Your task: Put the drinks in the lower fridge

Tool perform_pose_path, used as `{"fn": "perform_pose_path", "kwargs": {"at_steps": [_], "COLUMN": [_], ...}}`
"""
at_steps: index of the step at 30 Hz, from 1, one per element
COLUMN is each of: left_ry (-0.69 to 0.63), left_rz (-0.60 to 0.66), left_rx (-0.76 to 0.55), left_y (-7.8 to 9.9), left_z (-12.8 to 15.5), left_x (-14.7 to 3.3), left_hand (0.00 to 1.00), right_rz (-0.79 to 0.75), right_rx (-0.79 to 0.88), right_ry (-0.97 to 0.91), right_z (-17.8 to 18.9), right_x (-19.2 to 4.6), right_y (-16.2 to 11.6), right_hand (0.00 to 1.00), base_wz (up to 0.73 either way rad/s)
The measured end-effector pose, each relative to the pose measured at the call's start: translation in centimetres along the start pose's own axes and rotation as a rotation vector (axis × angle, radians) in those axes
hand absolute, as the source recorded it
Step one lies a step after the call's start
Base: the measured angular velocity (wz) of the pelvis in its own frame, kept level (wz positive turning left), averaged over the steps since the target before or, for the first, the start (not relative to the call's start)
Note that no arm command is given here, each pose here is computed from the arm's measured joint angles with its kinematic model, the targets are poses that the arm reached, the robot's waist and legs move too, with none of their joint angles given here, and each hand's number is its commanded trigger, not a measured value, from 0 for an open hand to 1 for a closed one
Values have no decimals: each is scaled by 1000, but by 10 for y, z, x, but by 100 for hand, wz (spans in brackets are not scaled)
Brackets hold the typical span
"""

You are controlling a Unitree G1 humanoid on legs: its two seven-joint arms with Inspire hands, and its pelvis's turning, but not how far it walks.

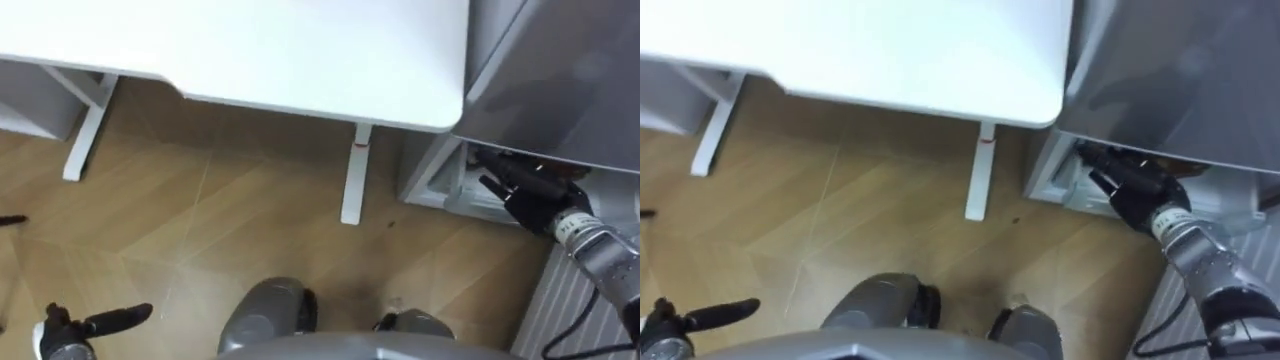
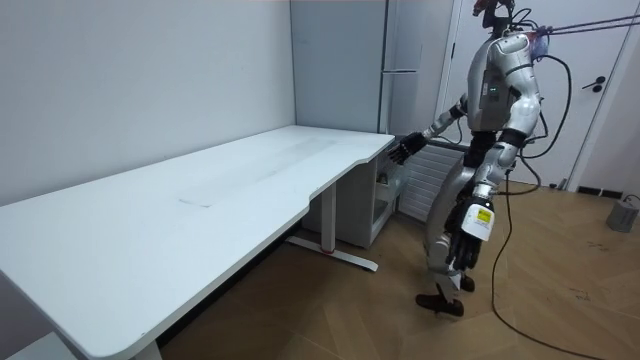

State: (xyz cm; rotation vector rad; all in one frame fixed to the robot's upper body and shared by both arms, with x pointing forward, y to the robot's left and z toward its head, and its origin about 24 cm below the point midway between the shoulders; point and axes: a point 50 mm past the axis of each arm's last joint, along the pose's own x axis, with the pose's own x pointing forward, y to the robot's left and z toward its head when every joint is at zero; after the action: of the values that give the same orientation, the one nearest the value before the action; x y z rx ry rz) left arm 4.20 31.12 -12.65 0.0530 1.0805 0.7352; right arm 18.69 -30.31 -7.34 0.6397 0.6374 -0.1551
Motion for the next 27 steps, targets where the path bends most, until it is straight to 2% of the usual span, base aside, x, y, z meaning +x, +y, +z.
{"fn": "perform_pose_path", "kwargs": {"at_steps": [3, 13, 18, 21, 27], "left_ry": [58, 198, 282, 341, 418], "left_rz": [-36, -75, -112, -129, -168], "left_rx": [11, 6, 1, -55, -78], "left_y": [0, -10, -13, -14, -17], "left_z": [-13, -48, -65, -76, -89], "left_x": [-2, -9, -14, -17, -22], "left_hand": [0, 0, 0, 0, 0], "right_rz": [-7, -113, -160, -221, -323], "right_rx": [-2, -23, -1, 2, 34], "right_ry": [82, 252, 348, 383, 414], "right_z": [-33, -86, -113, -119, -134], "right_x": [-10, -46, -56, -61, -71], "right_y": [-9, -40, -45, -52, -58], "right_hand": [0, 0, 0, 0, 0], "base_wz": [-16, -11, 0, 0, -1]}}
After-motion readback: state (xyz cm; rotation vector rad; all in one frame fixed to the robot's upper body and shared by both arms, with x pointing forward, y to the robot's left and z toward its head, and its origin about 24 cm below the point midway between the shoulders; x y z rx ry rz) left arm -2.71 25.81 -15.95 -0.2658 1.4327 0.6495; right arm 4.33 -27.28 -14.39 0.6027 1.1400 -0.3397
